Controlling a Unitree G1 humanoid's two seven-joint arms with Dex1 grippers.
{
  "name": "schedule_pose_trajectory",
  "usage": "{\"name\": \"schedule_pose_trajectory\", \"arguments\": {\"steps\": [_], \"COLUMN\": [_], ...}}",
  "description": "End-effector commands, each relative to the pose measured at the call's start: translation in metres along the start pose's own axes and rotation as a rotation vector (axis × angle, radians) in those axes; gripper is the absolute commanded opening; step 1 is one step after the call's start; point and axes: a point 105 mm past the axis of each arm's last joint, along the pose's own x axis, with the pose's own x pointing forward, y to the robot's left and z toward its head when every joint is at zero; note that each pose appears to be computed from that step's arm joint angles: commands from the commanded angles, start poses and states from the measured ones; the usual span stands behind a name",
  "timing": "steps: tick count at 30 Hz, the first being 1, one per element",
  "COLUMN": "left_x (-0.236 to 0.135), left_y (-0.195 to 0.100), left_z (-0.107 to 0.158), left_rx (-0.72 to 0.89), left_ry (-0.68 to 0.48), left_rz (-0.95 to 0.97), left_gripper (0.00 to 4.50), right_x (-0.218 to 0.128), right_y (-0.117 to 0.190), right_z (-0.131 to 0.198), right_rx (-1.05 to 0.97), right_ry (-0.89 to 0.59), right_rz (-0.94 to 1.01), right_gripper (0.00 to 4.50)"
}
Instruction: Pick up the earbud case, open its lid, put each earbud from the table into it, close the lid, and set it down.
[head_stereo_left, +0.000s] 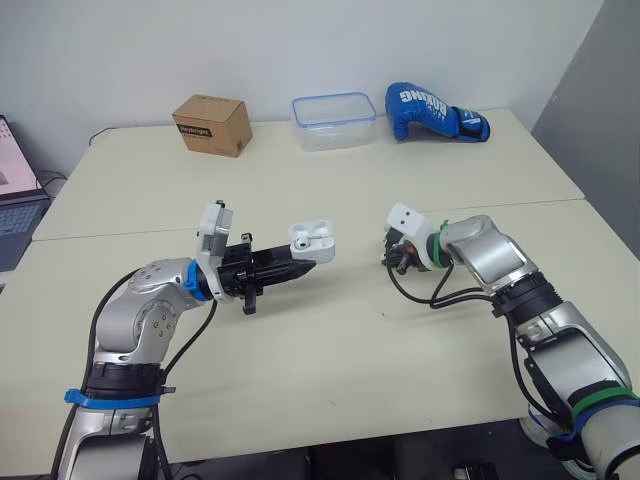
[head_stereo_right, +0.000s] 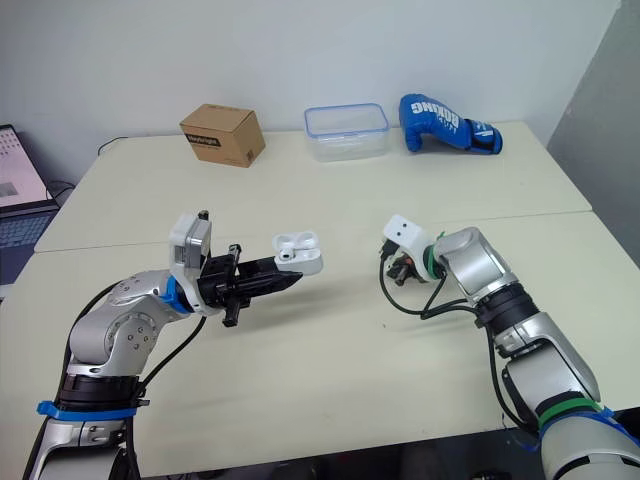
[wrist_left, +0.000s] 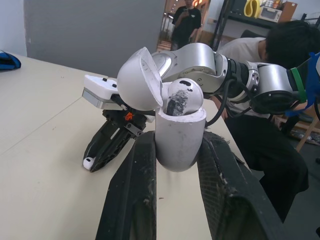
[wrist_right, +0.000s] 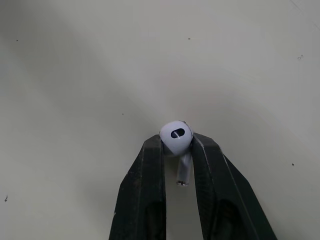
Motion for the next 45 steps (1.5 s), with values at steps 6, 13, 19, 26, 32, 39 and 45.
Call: {"name": "schedule_pose_trajectory", "arguments": {"steps": [6,13,19,26,32,39,45], "left_x": [0.002,0.006,0.008,0.009,0.009,0.009,0.010], "left_y": [-0.004,-0.006,-0.007,-0.008,-0.008,-0.009,-0.008], "left_z": [0.011,0.010,0.009,0.009,0.009,0.007,0.007], "left_rx": [0.053,0.054,0.057,0.060,0.059,0.057,0.060], "left_ry": [-0.008,-0.006,-0.004,-0.005,-0.004,0.003,0.004], "left_rz": [-0.028,-0.047,-0.056,-0.055,-0.056,-0.062,-0.066], "left_gripper": [0.81,0.81,0.81,0.81,0.81,0.81,0.81], "right_x": [-0.041,-0.065,-0.072,-0.073,-0.072,-0.074,-0.080], "right_y": [0.012,0.029,0.040,0.046,0.047,0.051,0.051], "right_z": [-0.004,-0.032,-0.053,-0.062,-0.070,-0.069,-0.065], "right_rx": [-0.242,-0.498,-0.624,-0.674,-0.650,-0.688,-0.736], "right_ry": [-0.013,0.057,0.129,0.158,0.194,0.239,0.317], "right_rz": [0.108,0.239,0.338,0.391,0.411,0.390,0.365], "right_gripper": [0.38,0.38,0.38,0.38,0.38,2.01,2.01]}}
